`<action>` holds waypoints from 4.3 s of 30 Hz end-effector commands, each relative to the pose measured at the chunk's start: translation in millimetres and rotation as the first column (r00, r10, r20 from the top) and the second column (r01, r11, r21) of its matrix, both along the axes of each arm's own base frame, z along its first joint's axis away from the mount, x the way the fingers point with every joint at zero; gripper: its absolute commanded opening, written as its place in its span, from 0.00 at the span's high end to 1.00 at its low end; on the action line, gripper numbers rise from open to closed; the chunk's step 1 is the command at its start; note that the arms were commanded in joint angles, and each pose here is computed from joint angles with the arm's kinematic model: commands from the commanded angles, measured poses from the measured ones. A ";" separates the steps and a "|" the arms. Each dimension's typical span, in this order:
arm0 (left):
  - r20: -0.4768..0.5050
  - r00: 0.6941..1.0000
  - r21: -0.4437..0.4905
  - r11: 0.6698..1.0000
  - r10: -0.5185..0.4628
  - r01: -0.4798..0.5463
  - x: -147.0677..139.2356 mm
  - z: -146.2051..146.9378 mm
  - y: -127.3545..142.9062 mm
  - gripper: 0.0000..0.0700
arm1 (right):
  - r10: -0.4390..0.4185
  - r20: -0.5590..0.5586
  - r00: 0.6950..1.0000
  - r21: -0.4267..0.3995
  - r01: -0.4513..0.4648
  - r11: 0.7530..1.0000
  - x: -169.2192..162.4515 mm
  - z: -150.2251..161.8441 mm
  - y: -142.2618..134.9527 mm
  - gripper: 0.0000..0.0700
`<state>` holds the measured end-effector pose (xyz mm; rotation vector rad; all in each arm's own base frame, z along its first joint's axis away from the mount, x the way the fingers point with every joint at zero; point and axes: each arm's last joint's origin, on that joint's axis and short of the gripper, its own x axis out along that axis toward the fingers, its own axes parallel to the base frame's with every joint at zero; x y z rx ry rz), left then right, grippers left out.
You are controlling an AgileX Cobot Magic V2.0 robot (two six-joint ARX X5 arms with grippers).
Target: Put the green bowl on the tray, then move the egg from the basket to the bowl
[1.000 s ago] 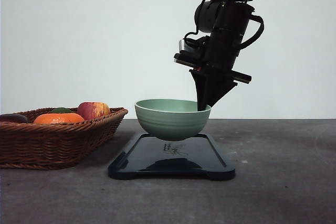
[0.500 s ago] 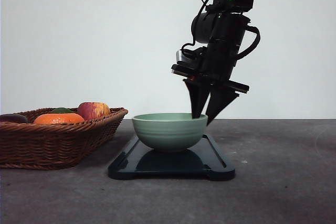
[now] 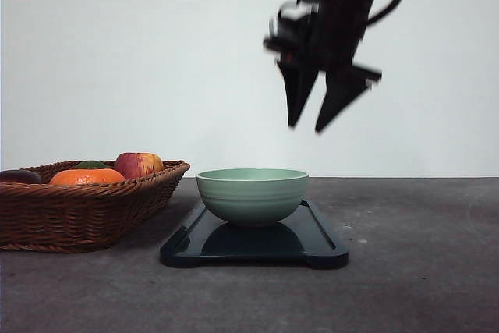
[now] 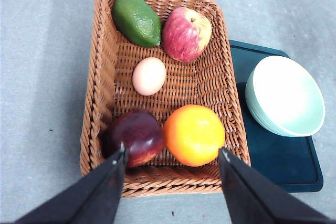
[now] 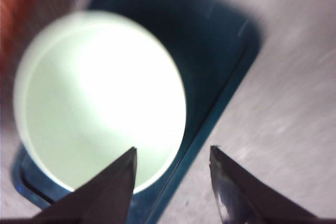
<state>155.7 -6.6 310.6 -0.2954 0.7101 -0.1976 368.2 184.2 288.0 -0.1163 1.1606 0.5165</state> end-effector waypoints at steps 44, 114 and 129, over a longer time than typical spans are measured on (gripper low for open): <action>-0.182 0.971 0.073 0.983 -0.155 0.171 62.9 5.2 -34.1 0.50 | -0.066 0.449 0.891 0.181 -0.019 0.983 -219.2 -30.8 -103.3 0.61; -0.516 0.847 0.313 0.893 -0.127 0.325 230.2 -108.4 -68.4 0.74 | -0.091 0.467 0.880 0.190 0.001 0.982 -217.7 -29.0 -103.1 0.61; -0.513 0.847 0.309 0.891 -0.137 0.331 227.5 -73.7 -73.1 0.74 | -0.091 0.467 0.880 0.190 0.000 0.982 -217.7 -29.0 -103.1 0.61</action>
